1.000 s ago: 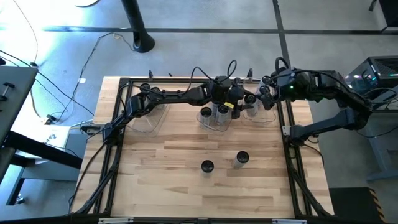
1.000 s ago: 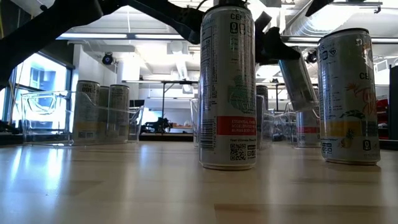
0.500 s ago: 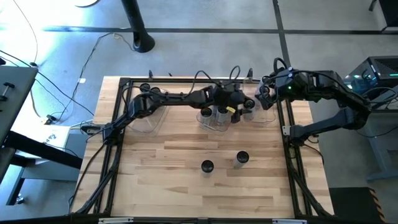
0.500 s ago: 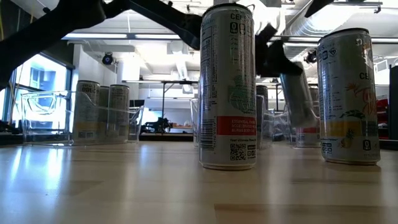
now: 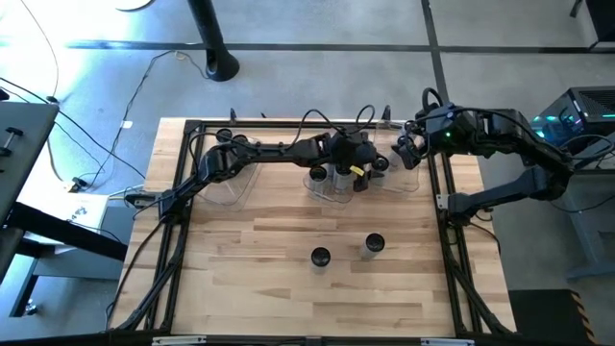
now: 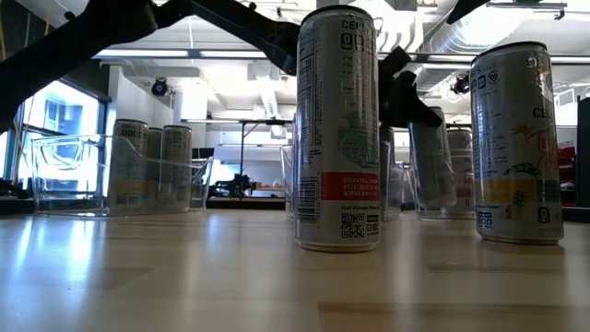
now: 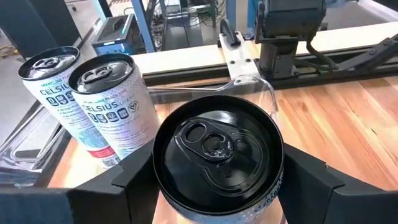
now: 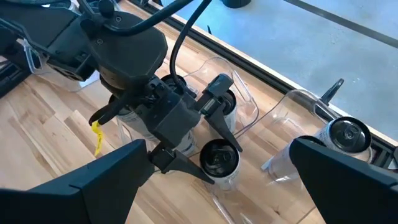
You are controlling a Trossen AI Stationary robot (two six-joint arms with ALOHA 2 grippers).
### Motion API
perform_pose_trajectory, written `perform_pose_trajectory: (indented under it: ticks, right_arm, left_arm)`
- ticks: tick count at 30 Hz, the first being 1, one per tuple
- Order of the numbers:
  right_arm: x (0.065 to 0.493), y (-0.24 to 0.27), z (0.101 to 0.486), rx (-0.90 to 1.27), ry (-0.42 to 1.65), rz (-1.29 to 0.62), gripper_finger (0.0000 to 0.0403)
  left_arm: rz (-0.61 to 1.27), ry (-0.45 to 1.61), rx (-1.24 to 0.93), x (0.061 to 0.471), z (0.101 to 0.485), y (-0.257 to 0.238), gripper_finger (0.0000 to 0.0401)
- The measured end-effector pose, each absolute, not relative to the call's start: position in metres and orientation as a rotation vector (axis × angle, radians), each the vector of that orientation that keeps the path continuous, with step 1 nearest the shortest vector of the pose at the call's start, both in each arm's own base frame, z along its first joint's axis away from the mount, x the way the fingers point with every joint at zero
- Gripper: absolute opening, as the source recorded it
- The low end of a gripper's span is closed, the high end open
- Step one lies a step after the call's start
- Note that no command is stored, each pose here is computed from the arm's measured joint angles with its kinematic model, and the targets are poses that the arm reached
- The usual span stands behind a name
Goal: Sort soda cans
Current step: Put the white-pink soda can into the top right transparent bin, then adjust the white-blue soda can in the top center transparent bin
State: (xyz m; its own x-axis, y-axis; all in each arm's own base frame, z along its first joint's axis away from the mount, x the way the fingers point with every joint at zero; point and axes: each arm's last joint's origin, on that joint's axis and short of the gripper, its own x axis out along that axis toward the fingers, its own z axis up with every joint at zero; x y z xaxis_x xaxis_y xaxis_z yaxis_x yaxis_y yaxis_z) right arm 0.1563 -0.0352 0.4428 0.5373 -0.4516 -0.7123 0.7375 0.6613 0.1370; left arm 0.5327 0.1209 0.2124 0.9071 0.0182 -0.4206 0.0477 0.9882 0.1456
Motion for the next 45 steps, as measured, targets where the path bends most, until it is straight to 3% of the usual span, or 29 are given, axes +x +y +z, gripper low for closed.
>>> perform_pose_trajectory:
  ticks: [13, 23, 31, 38, 45]
  right_arm:
    - [0.156, -0.035, 0.443, 0.439, 0.702, -0.730, 0.0397]
    - [0.156, -0.035, 0.443, 0.432, 0.704, -0.727, 0.0397]
    - [0.156, -0.035, 0.443, 0.426, 0.708, -0.721, 0.0397]
    - [0.156, -0.035, 0.443, 0.419, 0.710, -0.718, 0.0397]
    - [0.157, -0.035, 0.443, 0.410, 0.708, -0.712, 0.0397]
  left_arm:
    - [-0.093, 0.577, 0.213, 0.528, 0.204, 0.102, 0.0242]
    - [-0.118, 0.525, 0.215, 0.534, 0.204, 0.089, 0.0242]
    - [-0.111, 0.538, 0.214, 0.534, 0.200, 0.089, 0.0338]
    - [-0.106, 0.536, 0.202, 0.534, 0.200, 0.090, 0.0345]
    - [-0.099, 0.469, 0.215, 0.530, 0.225, 0.090, 0.0345]
